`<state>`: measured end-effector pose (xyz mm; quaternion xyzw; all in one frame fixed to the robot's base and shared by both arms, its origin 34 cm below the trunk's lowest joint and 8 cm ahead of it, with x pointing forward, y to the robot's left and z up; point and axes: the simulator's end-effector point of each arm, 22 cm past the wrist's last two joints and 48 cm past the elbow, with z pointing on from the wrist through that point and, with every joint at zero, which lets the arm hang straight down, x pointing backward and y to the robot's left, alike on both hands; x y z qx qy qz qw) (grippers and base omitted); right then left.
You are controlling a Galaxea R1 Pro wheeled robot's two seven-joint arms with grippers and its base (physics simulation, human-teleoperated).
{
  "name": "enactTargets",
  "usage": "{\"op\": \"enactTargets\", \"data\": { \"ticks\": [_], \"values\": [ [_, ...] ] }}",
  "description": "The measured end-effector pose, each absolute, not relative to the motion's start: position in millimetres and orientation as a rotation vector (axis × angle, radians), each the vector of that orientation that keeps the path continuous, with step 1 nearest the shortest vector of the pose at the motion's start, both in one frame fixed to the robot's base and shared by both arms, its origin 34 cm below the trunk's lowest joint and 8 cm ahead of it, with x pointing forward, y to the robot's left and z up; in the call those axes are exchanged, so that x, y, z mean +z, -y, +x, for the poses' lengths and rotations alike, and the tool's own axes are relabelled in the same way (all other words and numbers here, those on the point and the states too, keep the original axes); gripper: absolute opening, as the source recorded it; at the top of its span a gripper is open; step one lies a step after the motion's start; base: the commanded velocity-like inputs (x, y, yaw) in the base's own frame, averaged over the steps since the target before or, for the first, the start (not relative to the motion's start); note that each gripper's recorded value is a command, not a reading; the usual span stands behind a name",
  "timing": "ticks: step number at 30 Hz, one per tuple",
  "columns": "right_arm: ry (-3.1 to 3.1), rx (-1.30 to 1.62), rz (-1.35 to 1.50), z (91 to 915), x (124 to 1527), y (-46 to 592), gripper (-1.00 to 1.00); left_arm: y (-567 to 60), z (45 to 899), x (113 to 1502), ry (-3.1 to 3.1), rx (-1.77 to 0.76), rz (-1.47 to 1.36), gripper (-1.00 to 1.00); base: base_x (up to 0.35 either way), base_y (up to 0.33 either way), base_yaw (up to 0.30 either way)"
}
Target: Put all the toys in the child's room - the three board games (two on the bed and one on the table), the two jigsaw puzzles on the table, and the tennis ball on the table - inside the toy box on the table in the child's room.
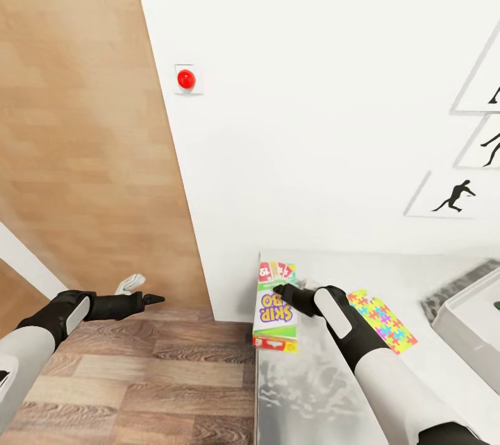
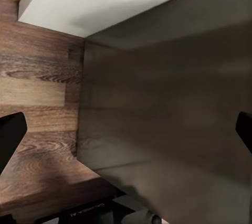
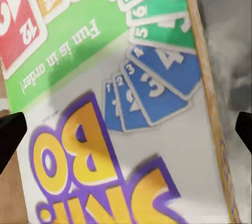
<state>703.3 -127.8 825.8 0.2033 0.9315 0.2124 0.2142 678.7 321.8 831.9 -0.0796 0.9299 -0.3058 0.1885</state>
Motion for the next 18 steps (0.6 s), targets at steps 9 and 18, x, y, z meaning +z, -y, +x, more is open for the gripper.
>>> {"op": "enactTargets", "data": {
  "ticks": [9,18],
  "values": [
    [-2.571,0.628,0.552,705.2,828.9,122.4,1.0,-321.8,678.7,831.9,-2.615,-0.86,-0.224,1.0,0.0,0.0,0.0],
    [-2.579,0.625,0.557,702.7,825.7,122.8,1.0,-321.8,678.7,831.9,-2.615,-0.86,-0.224,1.0,0.0,0.0,0.0]
  ]
}}
